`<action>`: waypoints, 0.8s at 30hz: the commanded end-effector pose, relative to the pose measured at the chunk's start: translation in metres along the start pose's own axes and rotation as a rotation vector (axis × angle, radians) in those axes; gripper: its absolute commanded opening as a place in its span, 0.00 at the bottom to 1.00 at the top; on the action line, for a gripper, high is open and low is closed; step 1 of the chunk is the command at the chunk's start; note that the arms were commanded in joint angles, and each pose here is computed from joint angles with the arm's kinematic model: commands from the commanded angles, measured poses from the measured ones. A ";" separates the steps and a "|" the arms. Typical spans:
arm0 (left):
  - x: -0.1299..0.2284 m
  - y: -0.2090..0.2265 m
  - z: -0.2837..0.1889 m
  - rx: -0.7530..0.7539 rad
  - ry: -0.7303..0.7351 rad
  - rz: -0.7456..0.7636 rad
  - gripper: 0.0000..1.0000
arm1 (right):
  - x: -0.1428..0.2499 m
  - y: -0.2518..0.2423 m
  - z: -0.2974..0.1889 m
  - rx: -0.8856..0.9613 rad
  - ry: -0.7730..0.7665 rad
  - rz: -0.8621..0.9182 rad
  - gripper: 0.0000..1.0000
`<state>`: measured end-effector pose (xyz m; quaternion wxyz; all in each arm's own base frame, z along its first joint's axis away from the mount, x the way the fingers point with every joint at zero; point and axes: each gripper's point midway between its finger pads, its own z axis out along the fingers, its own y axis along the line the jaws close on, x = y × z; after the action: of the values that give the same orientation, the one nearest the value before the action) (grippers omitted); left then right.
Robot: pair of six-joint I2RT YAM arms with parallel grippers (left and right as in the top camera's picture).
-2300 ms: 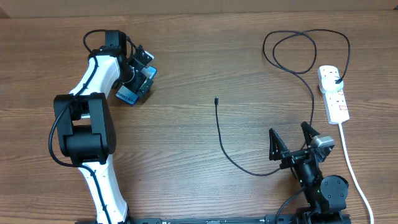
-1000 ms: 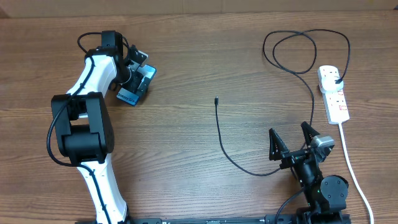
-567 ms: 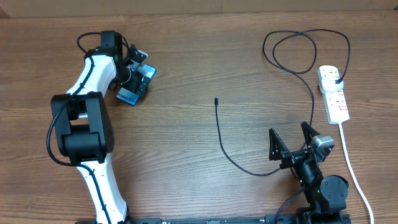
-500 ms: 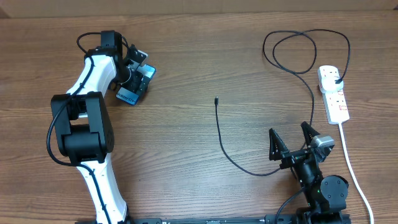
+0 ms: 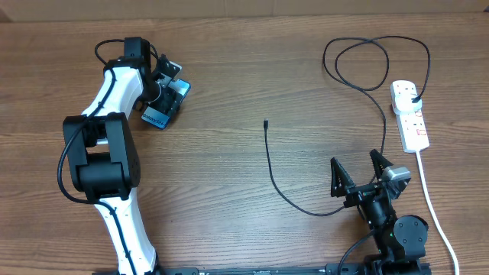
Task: Plug charger to phone and switch on socket
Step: 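Close the left gripper on the phone's edge and grip it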
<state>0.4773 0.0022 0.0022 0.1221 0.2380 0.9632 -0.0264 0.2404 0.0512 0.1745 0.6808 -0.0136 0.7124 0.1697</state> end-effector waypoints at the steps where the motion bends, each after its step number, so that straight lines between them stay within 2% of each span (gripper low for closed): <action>1: 0.027 -0.013 0.029 0.061 0.101 -0.038 0.78 | 0.002 0.000 0.000 0.000 -0.004 -0.009 1.00; 24: 0.033 -0.021 0.025 0.076 0.140 -0.118 0.66 | 0.002 0.000 0.000 0.000 -0.004 -0.009 1.00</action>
<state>0.4687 0.0022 0.0029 0.1016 0.2044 0.9730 -0.0336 0.2405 0.0512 0.1744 0.6807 -0.0135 0.7126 0.1696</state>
